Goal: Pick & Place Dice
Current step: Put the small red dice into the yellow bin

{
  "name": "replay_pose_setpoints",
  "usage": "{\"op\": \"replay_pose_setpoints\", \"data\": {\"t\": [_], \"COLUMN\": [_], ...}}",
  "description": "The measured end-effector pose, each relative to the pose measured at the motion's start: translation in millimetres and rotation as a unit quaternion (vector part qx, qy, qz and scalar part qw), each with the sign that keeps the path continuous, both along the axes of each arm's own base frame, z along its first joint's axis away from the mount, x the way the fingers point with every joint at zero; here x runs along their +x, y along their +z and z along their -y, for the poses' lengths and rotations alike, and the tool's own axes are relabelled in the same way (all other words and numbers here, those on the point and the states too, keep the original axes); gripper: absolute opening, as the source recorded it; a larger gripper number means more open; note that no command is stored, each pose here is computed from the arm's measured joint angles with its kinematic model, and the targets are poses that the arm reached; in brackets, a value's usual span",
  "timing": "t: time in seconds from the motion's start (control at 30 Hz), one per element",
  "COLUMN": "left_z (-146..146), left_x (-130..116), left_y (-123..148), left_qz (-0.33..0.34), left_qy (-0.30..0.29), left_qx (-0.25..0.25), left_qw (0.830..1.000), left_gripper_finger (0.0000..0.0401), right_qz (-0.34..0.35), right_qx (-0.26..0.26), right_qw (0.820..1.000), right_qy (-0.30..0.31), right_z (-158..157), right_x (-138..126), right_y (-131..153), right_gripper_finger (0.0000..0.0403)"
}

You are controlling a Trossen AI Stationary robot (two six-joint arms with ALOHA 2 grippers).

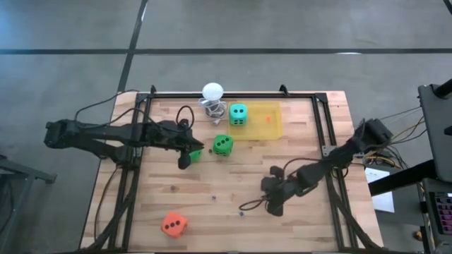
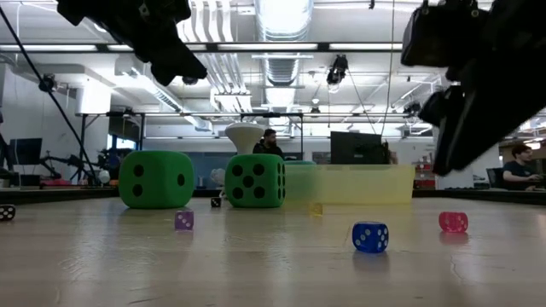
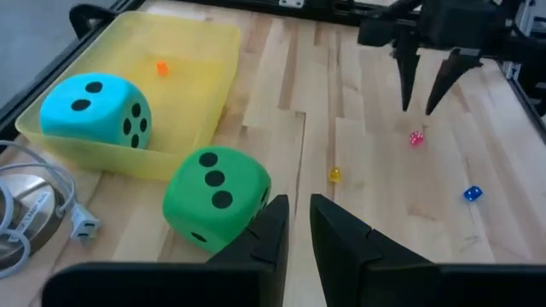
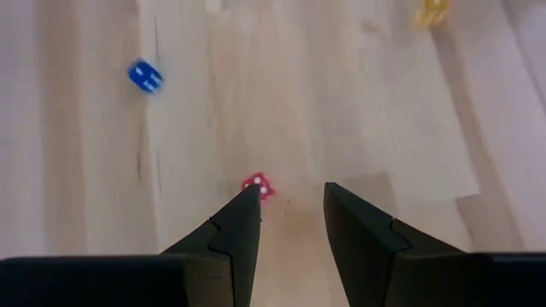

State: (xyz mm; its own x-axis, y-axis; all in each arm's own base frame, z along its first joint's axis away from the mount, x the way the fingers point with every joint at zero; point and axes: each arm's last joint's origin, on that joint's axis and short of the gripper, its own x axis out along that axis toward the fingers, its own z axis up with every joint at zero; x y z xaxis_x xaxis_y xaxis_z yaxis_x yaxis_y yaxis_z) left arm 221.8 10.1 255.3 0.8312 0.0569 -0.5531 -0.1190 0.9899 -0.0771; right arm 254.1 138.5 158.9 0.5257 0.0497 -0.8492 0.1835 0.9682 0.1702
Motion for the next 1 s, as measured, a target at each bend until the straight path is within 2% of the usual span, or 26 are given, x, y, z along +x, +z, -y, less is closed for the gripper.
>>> {"op": "replay_pose_setpoints", "data": {"t": [0.1, 0.4, 1.0], "left_z": [0.1, 1.9, 3.5], "left_x": [0.3, 0.8, 3.8], "left_y": [-1.3, -6.6, -12.3], "left_qz": [-0.005, -0.026, -0.043], "left_qy": [-0.003, -0.023, -0.032], "left_qx": [0.0, -0.015, -0.02], "left_qw": [1.0, 0.999, 0.998], "left_gripper_finger": [0.0058, 0.0058, 0.0058], "right_qz": [-0.011, -0.014, -0.023], "right_qx": [0.003, 0.023, -0.013], "right_qw": [1.0, 0.999, 1.0], "right_qy": [0.008, 0.023, 0.014], "right_z": [-5.7, -15.1, -12.7], "right_x": [5.3, 15.2, 14.8], "right_y": [-9.4, -12.9, -26.4], "right_gripper_finger": [0.0123, 0.0123, 0.0123]}}
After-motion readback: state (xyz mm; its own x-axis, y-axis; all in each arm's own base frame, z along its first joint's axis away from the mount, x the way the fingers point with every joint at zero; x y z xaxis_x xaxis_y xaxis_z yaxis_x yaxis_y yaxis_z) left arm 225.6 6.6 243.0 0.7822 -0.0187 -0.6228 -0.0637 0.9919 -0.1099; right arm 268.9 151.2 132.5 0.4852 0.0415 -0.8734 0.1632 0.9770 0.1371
